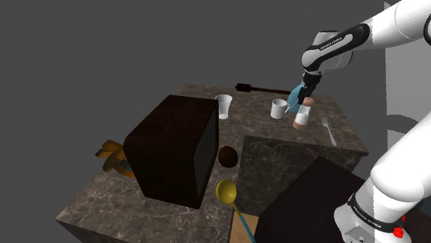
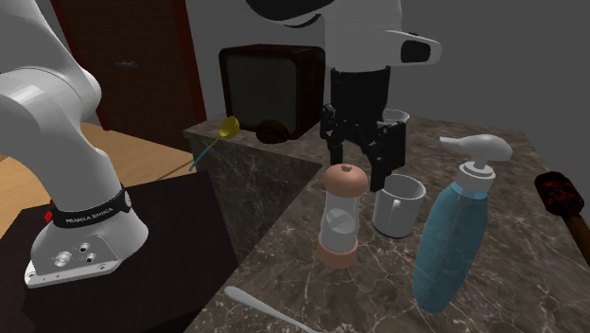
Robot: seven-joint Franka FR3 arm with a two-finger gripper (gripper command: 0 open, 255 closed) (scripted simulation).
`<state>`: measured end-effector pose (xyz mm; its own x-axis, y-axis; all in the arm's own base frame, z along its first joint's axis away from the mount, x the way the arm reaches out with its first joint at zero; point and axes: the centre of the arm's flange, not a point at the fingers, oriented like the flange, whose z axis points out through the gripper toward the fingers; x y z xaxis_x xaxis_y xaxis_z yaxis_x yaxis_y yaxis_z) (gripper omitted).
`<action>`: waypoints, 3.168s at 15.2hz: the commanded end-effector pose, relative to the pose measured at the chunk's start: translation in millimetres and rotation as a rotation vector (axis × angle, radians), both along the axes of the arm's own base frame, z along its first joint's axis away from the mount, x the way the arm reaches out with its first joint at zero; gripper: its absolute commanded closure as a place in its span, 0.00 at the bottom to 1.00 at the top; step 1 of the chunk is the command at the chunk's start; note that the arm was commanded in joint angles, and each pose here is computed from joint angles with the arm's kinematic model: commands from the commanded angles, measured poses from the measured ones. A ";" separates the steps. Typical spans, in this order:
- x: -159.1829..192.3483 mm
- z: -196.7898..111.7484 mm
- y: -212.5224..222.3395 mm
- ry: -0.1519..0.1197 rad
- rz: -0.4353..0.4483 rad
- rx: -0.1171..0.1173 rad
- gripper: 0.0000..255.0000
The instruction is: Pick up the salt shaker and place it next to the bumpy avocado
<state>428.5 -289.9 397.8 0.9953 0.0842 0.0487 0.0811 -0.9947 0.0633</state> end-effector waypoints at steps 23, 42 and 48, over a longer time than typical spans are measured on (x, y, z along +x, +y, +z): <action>0.1 28.4 0.0 -0.001 0.000 0.000 1.00; 0.1 128.7 0.0 -0.001 0.000 0.000 1.00; 0.1 160.4 0.0 -0.001 0.000 0.000 1.00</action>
<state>428.1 -288.8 553.1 0.9952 0.0842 0.0495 0.0810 -0.9947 0.0638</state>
